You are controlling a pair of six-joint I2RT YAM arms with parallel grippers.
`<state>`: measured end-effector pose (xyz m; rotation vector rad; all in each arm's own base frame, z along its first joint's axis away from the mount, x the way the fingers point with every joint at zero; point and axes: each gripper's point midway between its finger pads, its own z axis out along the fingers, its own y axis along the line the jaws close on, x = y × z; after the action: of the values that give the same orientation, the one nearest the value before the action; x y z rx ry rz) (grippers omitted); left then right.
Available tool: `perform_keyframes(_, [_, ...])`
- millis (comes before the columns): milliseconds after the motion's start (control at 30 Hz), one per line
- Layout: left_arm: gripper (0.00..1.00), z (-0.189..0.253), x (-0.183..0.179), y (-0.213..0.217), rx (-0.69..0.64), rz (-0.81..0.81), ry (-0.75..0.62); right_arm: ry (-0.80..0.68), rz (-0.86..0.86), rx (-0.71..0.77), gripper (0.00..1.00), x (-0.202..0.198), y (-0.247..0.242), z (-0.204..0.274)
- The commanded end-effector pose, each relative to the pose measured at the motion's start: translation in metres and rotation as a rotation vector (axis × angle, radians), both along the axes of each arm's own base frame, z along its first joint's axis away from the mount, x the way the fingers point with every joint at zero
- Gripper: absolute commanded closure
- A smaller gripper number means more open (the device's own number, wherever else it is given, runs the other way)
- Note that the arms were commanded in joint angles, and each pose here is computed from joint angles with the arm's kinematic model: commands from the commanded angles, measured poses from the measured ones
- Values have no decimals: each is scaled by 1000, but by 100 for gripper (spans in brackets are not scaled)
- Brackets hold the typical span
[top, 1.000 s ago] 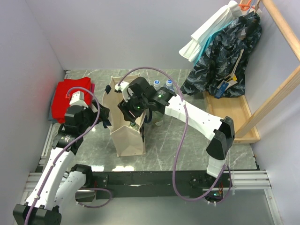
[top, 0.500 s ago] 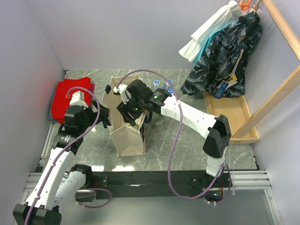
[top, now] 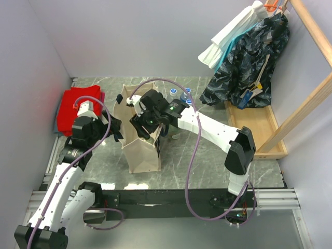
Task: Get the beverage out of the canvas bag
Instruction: Take out the drink from the canvas bag.
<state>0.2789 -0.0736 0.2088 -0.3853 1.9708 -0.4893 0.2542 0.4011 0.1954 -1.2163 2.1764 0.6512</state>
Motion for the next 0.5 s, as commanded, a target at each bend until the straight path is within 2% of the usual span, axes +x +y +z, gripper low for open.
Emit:
perform_keyframes(0, [4, 17, 3, -1, 3, -7, -50, -4, -17, 1, 35, 5, 1, -2])
perform_keyframes(467, [4, 17, 4, -1, 3, -9, -48, 14, -28, -17, 35, 5, -6, -11])
